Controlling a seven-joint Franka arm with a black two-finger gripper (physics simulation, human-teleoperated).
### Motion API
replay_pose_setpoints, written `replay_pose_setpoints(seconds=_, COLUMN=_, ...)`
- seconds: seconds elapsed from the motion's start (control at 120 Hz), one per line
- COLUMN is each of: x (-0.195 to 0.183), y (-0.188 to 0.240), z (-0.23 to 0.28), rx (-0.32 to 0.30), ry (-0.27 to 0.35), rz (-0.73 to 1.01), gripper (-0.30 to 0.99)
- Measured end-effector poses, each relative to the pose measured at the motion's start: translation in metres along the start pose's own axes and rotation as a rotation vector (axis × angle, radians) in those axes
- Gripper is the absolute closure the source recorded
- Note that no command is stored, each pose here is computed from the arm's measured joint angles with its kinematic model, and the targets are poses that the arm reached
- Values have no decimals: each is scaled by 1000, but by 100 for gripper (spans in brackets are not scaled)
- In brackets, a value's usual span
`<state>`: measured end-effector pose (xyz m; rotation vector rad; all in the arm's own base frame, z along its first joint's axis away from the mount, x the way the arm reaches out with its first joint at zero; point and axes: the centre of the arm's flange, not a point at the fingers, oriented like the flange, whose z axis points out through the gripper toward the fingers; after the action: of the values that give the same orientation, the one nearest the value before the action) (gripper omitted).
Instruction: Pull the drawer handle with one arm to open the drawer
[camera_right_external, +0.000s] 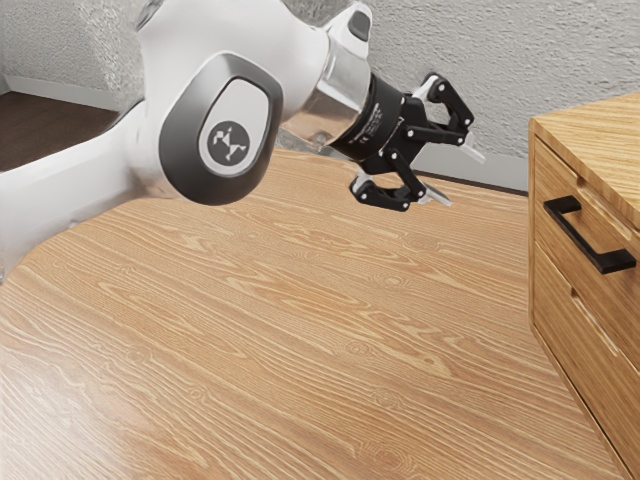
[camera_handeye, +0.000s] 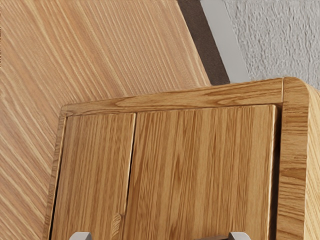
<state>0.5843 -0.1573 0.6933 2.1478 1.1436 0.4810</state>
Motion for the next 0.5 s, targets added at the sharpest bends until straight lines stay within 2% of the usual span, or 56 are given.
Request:
replay_pose_setpoints(seconds=0.333, x=-4, y=3, z=8, rx=-32, ry=-5, rz=-26, gripper=39)
replay_pose_setpoints(seconds=0.5, x=-28, y=8, z=21, rx=-16, ry=-37, rz=-8, gripper=41)
